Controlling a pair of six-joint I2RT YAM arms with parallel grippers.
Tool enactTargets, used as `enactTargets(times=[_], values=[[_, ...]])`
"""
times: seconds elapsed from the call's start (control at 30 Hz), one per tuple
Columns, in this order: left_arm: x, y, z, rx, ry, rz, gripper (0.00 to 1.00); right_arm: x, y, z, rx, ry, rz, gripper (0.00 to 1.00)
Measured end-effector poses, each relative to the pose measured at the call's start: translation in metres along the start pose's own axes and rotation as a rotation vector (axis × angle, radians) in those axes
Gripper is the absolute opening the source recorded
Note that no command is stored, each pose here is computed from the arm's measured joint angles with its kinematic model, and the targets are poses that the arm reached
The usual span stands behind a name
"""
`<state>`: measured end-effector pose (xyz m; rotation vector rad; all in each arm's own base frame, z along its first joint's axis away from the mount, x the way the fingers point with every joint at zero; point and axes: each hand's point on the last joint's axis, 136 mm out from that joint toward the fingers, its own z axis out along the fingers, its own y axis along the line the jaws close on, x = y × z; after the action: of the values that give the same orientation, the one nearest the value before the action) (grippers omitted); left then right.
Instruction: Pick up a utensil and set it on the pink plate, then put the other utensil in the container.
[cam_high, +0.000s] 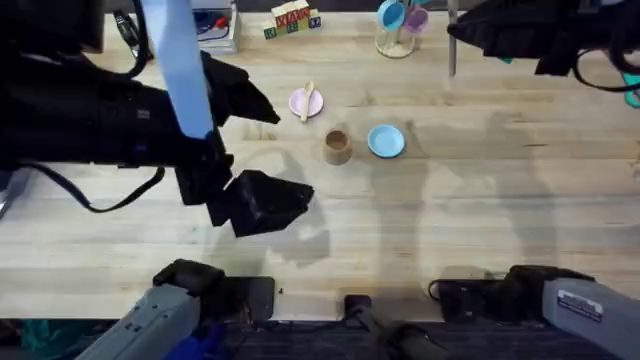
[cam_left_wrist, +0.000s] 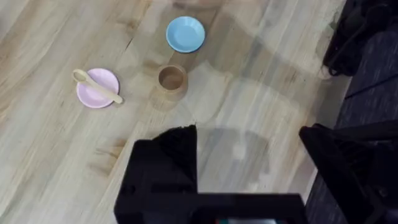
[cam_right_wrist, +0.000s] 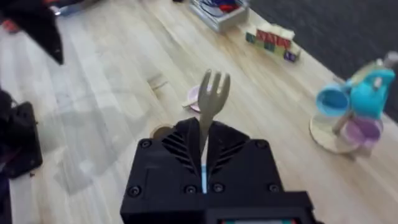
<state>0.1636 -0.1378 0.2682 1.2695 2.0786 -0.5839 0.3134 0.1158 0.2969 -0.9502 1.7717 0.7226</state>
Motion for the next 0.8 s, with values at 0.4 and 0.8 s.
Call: enactTargets(times=[0.4, 0.8], values=[[0.0, 0.0, 0.0, 0.0, 0.0, 0.0, 0.995, -0.028, 0.046, -0.008, -0.24, -0.206, -0.26, 0.031], [0.0, 0.0, 0.0, 0.0, 0.0, 0.0, 0.995, -0.024, 0.083, -0.003, -0.392, -0.288, -0.337, 0.031]])
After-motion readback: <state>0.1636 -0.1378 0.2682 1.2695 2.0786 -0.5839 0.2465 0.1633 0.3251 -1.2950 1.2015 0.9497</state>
